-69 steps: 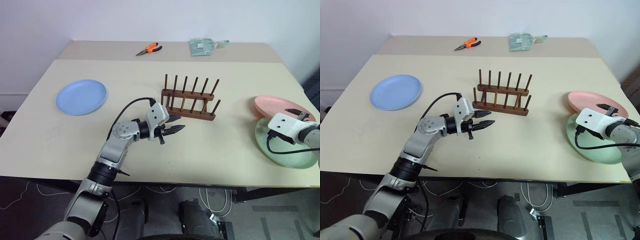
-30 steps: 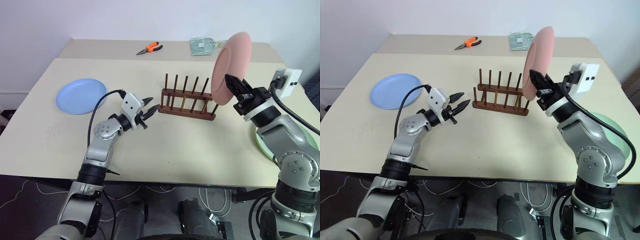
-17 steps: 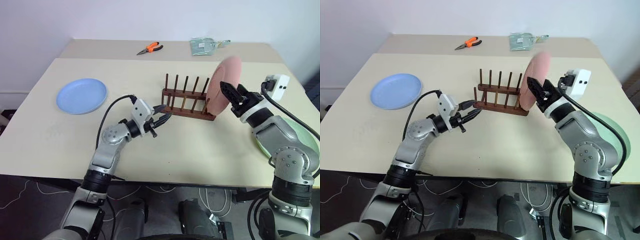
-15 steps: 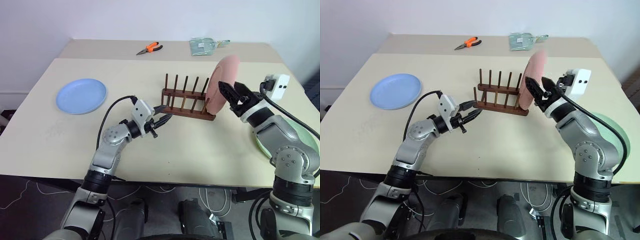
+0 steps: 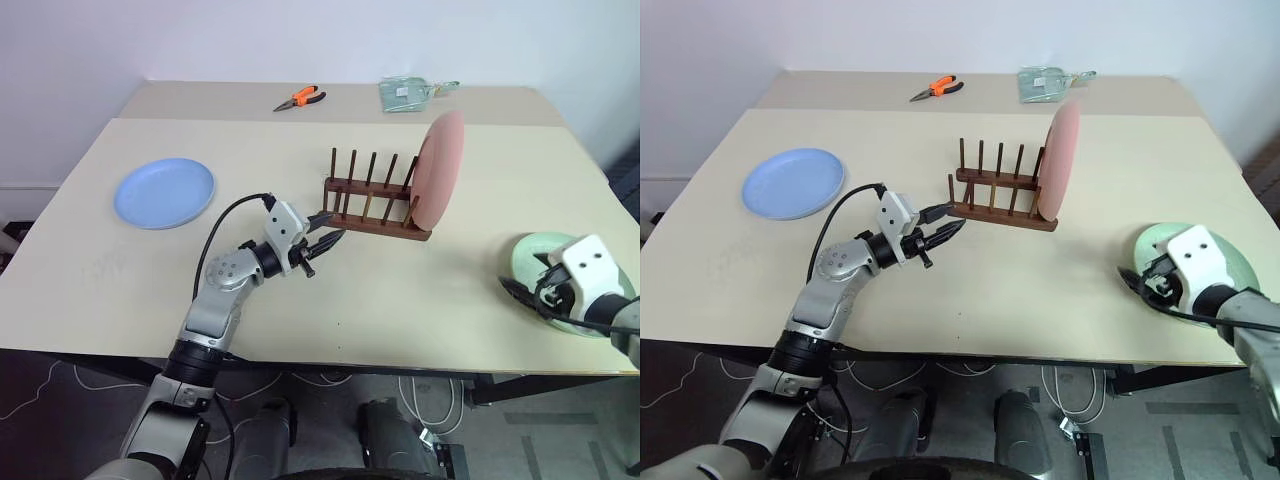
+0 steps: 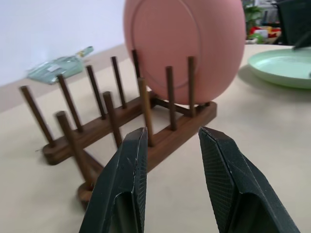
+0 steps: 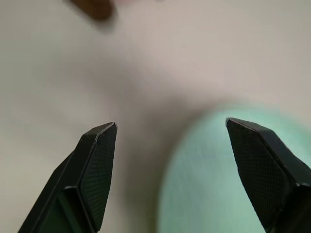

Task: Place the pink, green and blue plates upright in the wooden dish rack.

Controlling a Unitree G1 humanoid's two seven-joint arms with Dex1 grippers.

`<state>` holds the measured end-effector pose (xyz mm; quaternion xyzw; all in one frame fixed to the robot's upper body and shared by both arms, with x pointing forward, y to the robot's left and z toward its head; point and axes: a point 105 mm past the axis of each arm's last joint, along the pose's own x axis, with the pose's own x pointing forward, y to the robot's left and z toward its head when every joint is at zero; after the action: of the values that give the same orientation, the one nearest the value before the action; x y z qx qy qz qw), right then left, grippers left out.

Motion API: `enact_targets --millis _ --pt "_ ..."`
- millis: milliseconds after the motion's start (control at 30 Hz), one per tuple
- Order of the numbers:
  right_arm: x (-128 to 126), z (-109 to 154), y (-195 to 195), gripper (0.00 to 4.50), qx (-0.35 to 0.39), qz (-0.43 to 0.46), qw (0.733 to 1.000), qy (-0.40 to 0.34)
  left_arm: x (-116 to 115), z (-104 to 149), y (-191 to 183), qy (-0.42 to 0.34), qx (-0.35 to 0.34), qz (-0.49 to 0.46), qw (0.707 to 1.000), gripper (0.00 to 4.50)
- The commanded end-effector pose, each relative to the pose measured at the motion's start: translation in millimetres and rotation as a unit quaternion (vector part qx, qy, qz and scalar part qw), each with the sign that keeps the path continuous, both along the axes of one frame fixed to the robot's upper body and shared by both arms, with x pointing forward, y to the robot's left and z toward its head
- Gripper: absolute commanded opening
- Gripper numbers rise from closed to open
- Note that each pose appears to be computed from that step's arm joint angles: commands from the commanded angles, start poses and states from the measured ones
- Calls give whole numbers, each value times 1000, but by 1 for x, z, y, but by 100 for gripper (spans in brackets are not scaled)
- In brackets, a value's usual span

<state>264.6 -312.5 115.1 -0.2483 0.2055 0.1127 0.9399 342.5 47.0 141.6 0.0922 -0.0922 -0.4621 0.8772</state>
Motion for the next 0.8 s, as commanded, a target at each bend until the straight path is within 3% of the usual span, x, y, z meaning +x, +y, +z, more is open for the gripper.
enact_targets --millis 33,67,233,267,467,533,633,733,800 --pt "-2 -13 -11 311 -33 -42 999 12 -1 13 -7 -26 -3 -16 1000 168" --pt "-3 -18 -13 283 -37 -51 998 20 -1 13 -8 -26 -3 -17 1000 168" --pt "-1 -25 -17 27 -38 -80 996 18 1 13 -8 -27 0 -19 999 168" --pt "2 -21 -17 6 -34 -85 996 8 1 13 -7 -28 1 -18 999 168" --pt "23 27 -23 6 -82 -92 987 -100 6 14 0 -35 6 -1 999 168" --pt "39 83 -16 6 -61 -89 971 -214 14 12 10 -41 11 29 999 168" --pt "42 190 31 6 81 -11 909 -409 31 11 34 -61 24 100 993 168" --pt "25 237 80 6 209 102 853 -466 42 16 51 -74 13 146 986 168" --pt "14 254 105 6 301 166 816 -466 47 17 61 -80 14 167 983 168"
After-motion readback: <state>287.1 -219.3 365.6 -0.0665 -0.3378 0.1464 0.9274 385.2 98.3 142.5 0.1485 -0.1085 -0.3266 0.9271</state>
